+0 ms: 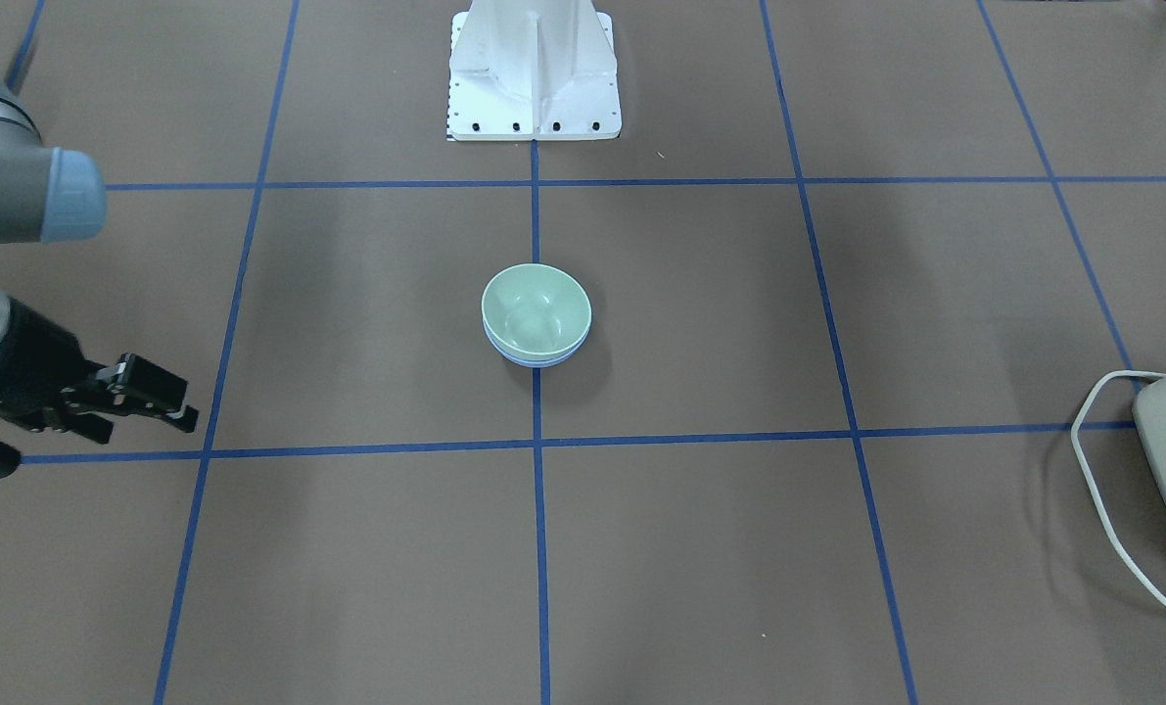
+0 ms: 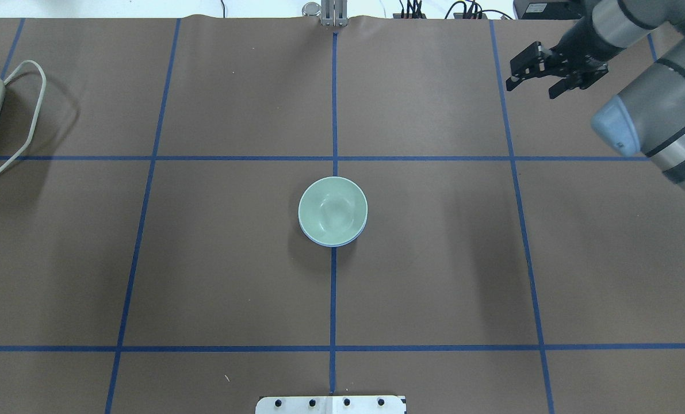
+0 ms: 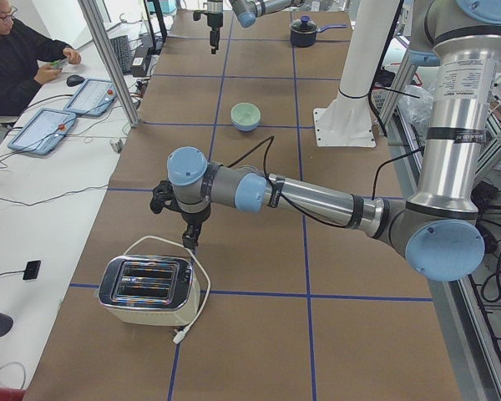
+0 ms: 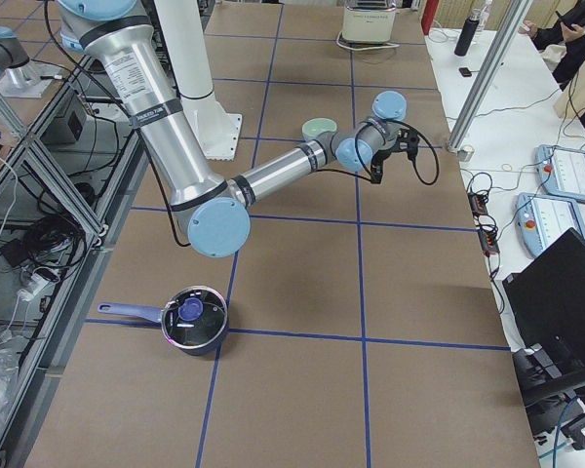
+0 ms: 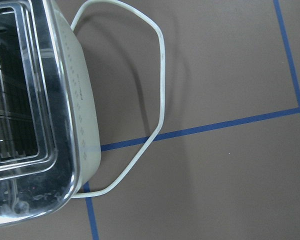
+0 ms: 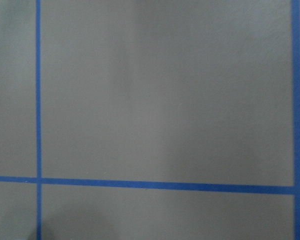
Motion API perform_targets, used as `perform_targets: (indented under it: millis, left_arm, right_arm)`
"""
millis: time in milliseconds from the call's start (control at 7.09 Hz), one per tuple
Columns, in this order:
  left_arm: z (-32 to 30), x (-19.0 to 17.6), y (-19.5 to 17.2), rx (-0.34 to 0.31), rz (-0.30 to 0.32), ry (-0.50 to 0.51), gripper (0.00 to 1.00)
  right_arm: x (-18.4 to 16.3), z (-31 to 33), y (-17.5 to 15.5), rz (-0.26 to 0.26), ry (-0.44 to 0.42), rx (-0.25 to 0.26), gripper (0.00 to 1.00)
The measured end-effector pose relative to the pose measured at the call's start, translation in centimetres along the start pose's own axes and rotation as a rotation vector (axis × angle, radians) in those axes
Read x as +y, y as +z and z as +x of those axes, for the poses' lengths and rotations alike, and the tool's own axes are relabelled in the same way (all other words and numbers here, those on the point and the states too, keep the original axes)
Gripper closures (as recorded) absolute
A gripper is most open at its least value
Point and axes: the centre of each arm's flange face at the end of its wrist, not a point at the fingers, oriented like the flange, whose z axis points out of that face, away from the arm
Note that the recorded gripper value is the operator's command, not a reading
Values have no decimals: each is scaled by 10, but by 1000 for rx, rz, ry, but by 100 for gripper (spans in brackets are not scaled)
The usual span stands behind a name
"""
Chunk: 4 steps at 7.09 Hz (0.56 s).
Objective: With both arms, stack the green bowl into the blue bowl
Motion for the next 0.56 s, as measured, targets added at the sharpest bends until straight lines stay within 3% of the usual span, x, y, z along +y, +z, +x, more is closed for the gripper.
perform_targets:
  millis: [282, 564]
  left_arm:
    - [-10, 2, 0, -3, -1, 12, 2]
    - [-14, 4, -1, -5, 0, 16, 2]
  right_arm:
    - [-42, 120, -35, 16, -99, 92, 0]
    - [-50, 221, -66, 22, -141, 144, 0]
